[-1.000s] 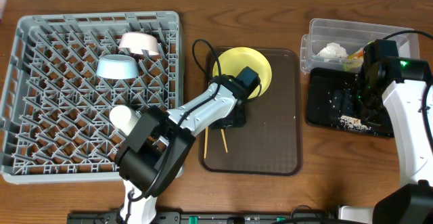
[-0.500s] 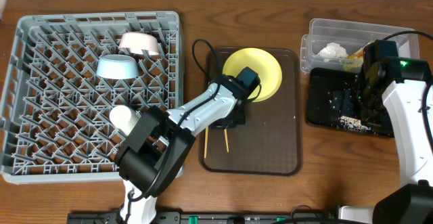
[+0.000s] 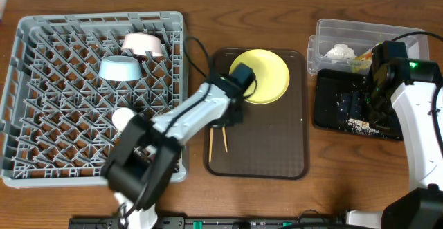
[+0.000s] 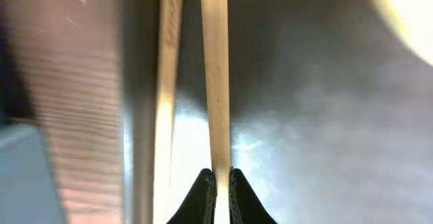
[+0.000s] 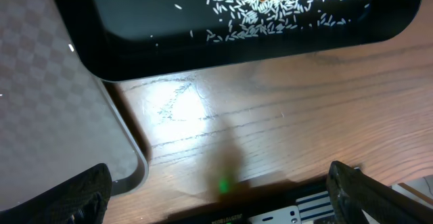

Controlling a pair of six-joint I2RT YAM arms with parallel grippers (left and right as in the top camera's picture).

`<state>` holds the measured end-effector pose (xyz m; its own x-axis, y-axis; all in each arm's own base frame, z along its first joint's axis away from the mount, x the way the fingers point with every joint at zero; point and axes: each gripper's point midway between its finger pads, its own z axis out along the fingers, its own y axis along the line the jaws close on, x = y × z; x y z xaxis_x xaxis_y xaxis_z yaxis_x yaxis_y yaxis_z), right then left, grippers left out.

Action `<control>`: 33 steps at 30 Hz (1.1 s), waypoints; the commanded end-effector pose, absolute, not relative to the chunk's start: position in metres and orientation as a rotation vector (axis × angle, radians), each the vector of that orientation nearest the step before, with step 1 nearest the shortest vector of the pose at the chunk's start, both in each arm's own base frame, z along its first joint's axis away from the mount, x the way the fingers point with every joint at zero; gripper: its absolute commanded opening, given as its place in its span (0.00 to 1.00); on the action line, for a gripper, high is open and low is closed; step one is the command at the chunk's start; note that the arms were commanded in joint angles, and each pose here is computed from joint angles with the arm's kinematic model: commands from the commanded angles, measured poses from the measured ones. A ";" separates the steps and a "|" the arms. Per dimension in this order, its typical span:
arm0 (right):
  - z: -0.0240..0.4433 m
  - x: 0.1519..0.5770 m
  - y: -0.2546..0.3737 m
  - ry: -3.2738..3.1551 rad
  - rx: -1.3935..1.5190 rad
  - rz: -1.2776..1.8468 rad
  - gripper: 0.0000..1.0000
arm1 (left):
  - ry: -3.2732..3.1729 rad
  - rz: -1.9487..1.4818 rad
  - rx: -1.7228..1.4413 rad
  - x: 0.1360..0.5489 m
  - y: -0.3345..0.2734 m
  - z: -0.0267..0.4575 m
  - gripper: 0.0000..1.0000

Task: Sort waste into correct bins and load items into the dishwasher
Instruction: 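Carry the chopsticks into the dish rack and release them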

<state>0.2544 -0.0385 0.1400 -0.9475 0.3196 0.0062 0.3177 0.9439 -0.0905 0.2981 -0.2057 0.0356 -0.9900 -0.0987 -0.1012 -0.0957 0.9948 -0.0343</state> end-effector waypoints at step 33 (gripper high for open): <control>0.145 0.251 -0.046 -3.076 -0.531 0.159 0.99 | 2.894 0.028 -0.002 0.356 -0.060 0.099 0.09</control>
<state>0.2517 -0.0382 0.1400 -0.9474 0.3195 0.0169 0.3167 0.9439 -0.0931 0.3530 -0.0640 0.1050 -0.9655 -0.0128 -0.2599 -0.0137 0.9999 0.0017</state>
